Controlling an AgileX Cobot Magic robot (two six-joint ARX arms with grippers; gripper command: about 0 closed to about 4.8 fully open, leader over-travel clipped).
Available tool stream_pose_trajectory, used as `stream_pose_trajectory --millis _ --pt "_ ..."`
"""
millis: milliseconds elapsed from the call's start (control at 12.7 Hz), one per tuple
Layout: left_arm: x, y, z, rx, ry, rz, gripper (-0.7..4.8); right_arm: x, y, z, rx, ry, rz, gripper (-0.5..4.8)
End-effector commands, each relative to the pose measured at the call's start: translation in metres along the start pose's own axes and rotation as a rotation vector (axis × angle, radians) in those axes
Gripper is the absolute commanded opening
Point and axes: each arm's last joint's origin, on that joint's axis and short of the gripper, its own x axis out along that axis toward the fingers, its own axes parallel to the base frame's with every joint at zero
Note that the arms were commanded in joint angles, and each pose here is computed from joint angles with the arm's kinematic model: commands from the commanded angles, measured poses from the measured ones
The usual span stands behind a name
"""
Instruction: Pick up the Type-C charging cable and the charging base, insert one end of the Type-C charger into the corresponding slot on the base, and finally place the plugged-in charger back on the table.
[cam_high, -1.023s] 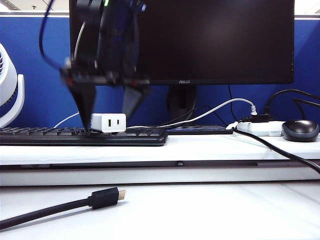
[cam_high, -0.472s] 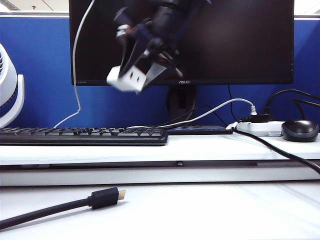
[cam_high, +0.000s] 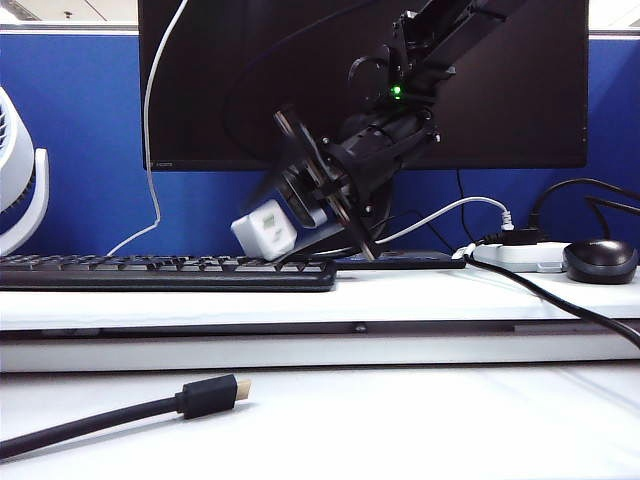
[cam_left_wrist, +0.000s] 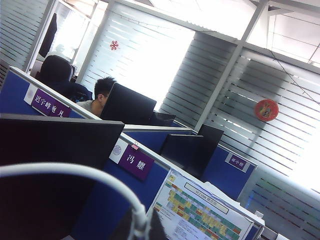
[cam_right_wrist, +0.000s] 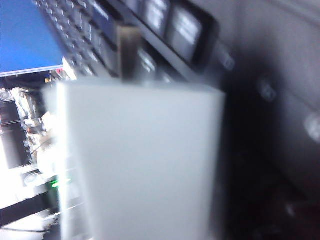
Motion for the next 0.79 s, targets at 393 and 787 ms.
stream_pose_trajectory --millis 393,787 --pt "-0.002 -0.003 0.003 0.016 -0.011 -0.012 -0.06 -0.037 0.047 -0.006 -0.086 -0.208 -0.272 4.79" --pt "-0.002 -0.003 0.002 0.016 -0.010 -0.013 -0.06 0.008 0.115 -0.016 -0.196 -0.423 -0.665 4.79"
